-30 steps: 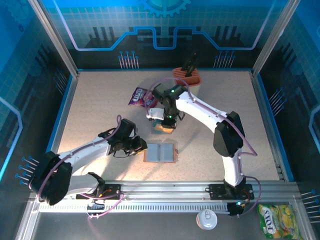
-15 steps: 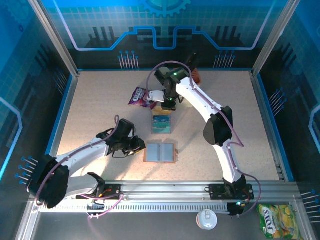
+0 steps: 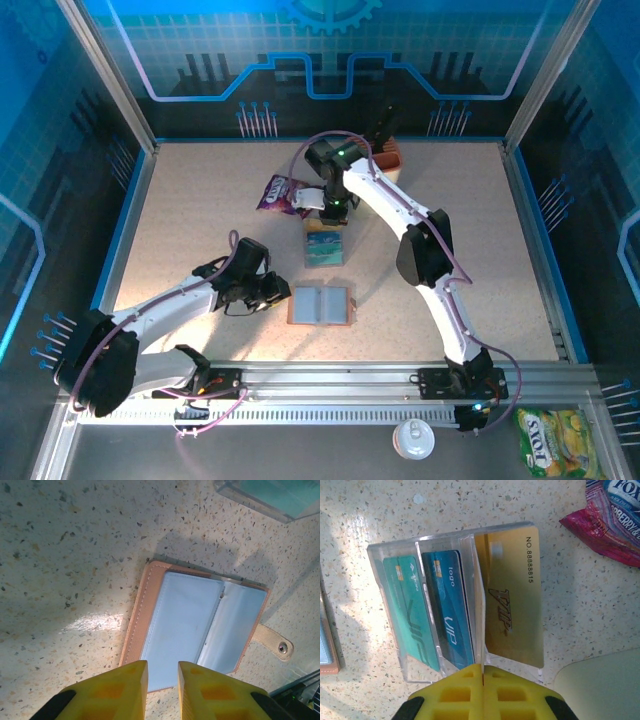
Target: Take the credit cards out of the card holder
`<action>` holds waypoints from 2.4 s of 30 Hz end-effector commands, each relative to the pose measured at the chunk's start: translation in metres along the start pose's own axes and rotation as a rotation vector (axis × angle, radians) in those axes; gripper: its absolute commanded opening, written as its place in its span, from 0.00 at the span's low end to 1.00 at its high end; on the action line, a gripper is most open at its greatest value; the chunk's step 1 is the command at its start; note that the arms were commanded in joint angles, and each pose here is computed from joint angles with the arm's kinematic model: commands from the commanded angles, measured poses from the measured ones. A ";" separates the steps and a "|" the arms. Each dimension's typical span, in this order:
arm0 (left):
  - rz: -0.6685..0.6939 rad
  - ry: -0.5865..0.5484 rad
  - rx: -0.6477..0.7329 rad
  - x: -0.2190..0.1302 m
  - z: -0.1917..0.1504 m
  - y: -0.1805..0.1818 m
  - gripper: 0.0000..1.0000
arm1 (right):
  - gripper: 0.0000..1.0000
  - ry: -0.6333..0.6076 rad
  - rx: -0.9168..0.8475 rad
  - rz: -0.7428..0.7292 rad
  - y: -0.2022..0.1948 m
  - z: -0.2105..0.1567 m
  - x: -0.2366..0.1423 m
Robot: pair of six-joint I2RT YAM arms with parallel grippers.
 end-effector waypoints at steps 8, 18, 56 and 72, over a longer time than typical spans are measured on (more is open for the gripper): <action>0.017 -0.010 -0.021 -0.005 0.005 -0.001 0.25 | 0.22 -0.023 -0.003 -0.085 -0.014 0.003 -0.016; 0.011 -0.014 -0.011 -0.006 0.007 -0.005 0.26 | 0.23 -0.106 0.022 -0.148 -0.012 0.010 -0.046; 0.212 -0.242 0.153 -0.052 0.049 0.011 0.47 | 0.43 -0.320 0.381 -0.208 0.066 -0.049 -0.052; 0.451 -0.409 0.206 -0.091 0.092 0.038 0.99 | 1.00 -0.460 0.734 -0.433 0.054 -0.126 -0.046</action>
Point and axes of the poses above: each hand's point on the last joint's axis, 136 mm out from that joint toward the fingers, its own x axis out along the fingers, its own y axis along the line the jaws close on, z = x × y, the point moved 5 cm from there along -x, back along the fingers, and after that the axes turned 9 degrees about x, right-handed, at the moved point
